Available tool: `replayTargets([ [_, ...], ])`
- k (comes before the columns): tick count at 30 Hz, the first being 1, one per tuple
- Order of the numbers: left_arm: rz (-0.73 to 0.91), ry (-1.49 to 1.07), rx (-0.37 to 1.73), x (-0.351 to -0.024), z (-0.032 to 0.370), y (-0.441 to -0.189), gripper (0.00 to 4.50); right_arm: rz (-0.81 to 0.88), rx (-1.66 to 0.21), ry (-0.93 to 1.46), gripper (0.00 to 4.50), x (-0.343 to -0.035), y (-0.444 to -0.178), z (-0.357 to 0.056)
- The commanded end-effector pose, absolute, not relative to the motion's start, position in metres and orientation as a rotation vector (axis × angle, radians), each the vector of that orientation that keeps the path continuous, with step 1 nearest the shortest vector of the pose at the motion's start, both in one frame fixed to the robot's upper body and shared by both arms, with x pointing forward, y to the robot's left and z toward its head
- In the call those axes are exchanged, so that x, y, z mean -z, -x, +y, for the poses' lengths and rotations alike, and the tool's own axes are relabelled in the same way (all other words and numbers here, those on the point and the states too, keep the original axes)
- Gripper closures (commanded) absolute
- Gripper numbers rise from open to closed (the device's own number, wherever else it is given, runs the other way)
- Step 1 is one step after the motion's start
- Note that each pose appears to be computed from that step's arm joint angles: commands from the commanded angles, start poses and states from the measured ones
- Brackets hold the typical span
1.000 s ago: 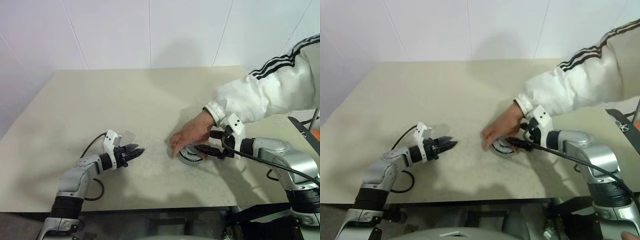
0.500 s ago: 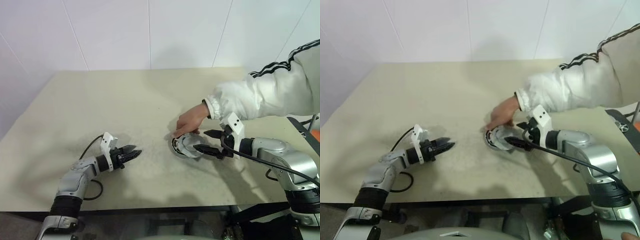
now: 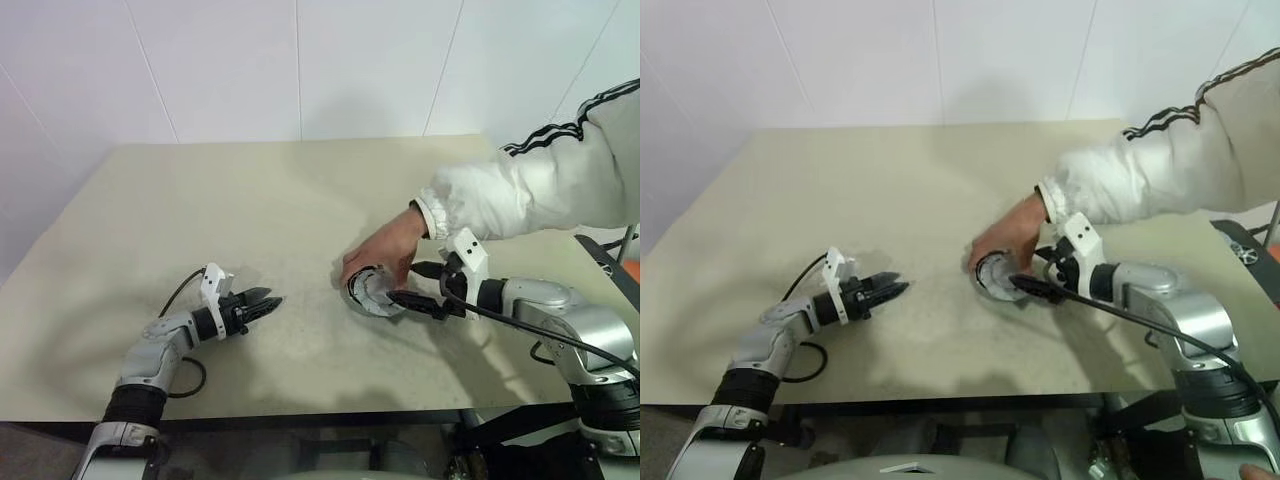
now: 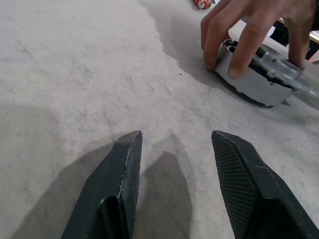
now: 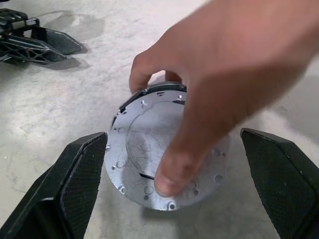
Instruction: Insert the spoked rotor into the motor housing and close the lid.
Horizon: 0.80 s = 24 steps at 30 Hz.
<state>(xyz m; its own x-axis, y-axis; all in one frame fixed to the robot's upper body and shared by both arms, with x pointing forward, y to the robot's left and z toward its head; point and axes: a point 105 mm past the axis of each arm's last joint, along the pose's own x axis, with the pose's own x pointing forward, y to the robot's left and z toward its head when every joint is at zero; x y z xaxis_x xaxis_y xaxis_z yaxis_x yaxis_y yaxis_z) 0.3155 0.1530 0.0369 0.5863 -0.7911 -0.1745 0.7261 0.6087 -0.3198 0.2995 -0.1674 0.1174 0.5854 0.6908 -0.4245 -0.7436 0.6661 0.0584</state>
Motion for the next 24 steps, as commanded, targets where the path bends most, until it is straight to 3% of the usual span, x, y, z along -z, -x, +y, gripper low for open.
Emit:
replayTargets([
  [1, 0.341, 0.208, 0.870, -0.0307, 0.1556, -0.3171, 2.14, 0.389, -0.840, 0.142, 0.03, -0.1280, -0.2993, -0.1659],
  [24, 0.335, 0.210, 0.867, -0.0330, 0.1518, -0.3196, 2.14, 0.382, -0.837, 0.153, 0.03, -0.1285, -0.3023, -0.1655],
])
